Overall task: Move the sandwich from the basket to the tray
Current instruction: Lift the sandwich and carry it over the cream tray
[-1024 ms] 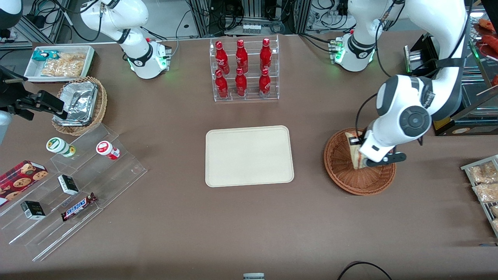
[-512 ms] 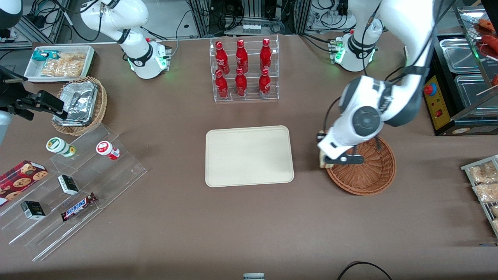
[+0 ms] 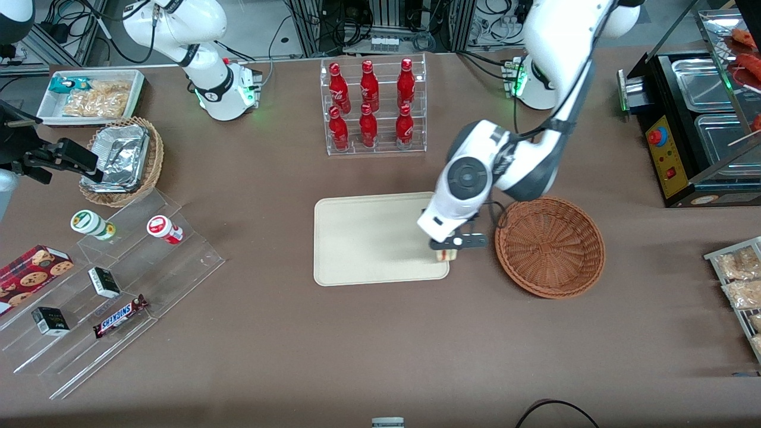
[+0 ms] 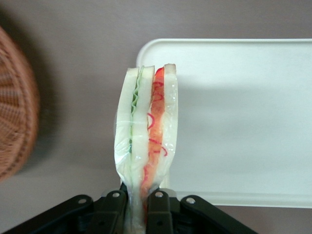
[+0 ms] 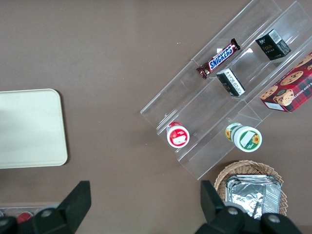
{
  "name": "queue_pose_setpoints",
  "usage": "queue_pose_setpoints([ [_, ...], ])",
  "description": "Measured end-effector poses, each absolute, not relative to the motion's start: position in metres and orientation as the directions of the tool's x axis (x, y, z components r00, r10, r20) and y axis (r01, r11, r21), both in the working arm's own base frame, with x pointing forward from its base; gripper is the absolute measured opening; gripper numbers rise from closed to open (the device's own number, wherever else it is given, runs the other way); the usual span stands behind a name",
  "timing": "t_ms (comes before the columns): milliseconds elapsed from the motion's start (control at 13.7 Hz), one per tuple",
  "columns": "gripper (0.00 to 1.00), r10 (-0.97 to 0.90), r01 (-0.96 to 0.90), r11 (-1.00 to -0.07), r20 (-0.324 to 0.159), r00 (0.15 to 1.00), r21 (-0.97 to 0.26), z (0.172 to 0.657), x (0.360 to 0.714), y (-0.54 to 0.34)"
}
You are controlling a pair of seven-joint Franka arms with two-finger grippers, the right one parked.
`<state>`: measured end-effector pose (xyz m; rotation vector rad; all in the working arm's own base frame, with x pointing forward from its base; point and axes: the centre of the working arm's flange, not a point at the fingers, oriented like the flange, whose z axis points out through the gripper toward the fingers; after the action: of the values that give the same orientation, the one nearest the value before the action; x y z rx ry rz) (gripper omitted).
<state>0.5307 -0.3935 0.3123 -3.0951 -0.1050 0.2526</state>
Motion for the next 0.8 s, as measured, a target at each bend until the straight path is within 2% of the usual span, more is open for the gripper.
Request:
queue_pose_setpoints([
  [366, 0.15, 0.079, 0.091, -0.993, -0.150, 0.986, 0.072, 0.282, 0.507, -0.467],
  [805, 0.15, 0.088, 0.100, -0.992, -0.143, 0.986, 0.080, 0.248, 0.479, -0.510],
])
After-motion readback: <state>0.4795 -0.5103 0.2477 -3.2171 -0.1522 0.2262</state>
